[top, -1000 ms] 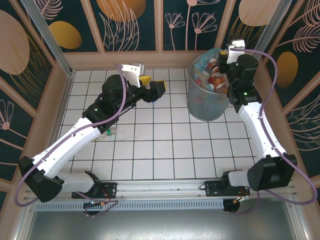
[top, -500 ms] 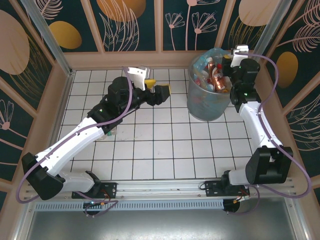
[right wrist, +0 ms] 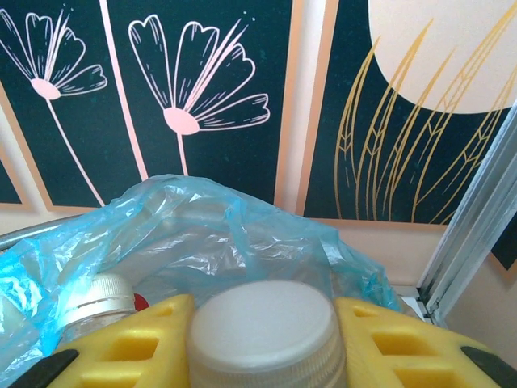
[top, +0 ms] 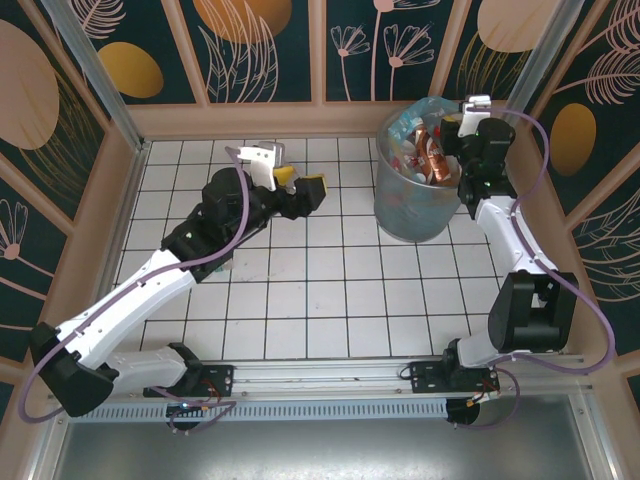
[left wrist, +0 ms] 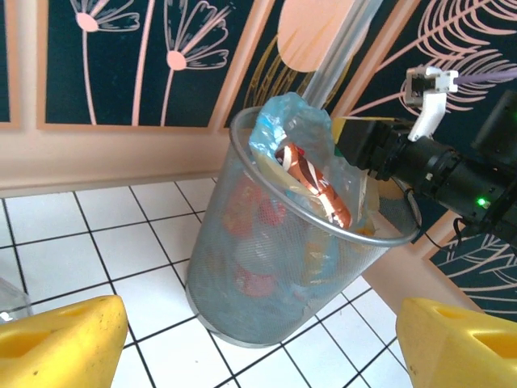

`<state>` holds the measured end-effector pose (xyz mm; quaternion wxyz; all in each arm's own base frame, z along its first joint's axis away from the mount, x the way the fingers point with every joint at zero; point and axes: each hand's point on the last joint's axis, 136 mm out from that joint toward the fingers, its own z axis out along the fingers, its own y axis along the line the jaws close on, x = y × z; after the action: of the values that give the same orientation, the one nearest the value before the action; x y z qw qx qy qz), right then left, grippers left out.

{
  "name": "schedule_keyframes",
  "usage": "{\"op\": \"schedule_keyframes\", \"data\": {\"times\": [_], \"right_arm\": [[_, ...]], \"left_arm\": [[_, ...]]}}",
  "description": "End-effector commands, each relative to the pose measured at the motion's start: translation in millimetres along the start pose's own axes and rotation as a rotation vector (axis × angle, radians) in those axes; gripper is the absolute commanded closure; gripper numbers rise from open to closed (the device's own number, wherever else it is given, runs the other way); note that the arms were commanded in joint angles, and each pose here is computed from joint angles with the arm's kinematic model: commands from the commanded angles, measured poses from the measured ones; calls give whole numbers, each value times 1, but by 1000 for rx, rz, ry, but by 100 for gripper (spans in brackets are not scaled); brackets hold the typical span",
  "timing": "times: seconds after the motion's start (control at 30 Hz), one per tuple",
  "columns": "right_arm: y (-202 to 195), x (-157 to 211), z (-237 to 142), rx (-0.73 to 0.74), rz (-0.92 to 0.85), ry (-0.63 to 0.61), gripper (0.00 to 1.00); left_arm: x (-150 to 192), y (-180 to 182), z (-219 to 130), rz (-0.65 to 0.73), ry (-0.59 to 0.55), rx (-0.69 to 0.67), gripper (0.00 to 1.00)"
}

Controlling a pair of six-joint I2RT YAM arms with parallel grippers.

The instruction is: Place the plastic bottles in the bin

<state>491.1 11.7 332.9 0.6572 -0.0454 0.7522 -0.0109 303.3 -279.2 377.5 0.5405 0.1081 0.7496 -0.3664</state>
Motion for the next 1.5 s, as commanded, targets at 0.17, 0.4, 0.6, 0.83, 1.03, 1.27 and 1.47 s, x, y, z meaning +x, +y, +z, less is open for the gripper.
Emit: {"op": "schedule_keyframes", "data": {"times": [0.17, 0.4, 0.6, 0.83, 1.03, 1.27, 1.47], "right_arm": [[-6, 60, 6, -9, 45, 186, 66], [-7, 86, 3, -32, 79, 271, 64], [-4, 106, 4, -47, 75, 334, 64], [5, 68, 3, -83, 88, 284, 51], [11, -13, -5, -76, 86, 165, 32], [40, -76, -30, -76, 15, 52, 27], [19, -72, -24, 3, 16, 42, 59]], "left_arm": [[2, 5, -1, -23, -7, -27, 13], [10, 9, -1, -47, 10, -40, 13], [14, 11, -3, -58, 24, -44, 13], [13, 18, -12, -38, 22, -85, 11], [4, 38, -30, -18, -9, -216, 5], [-1, 59, -61, -3, -54, -332, 2], [0, 67, -71, -6, -77, -364, 2]]}}
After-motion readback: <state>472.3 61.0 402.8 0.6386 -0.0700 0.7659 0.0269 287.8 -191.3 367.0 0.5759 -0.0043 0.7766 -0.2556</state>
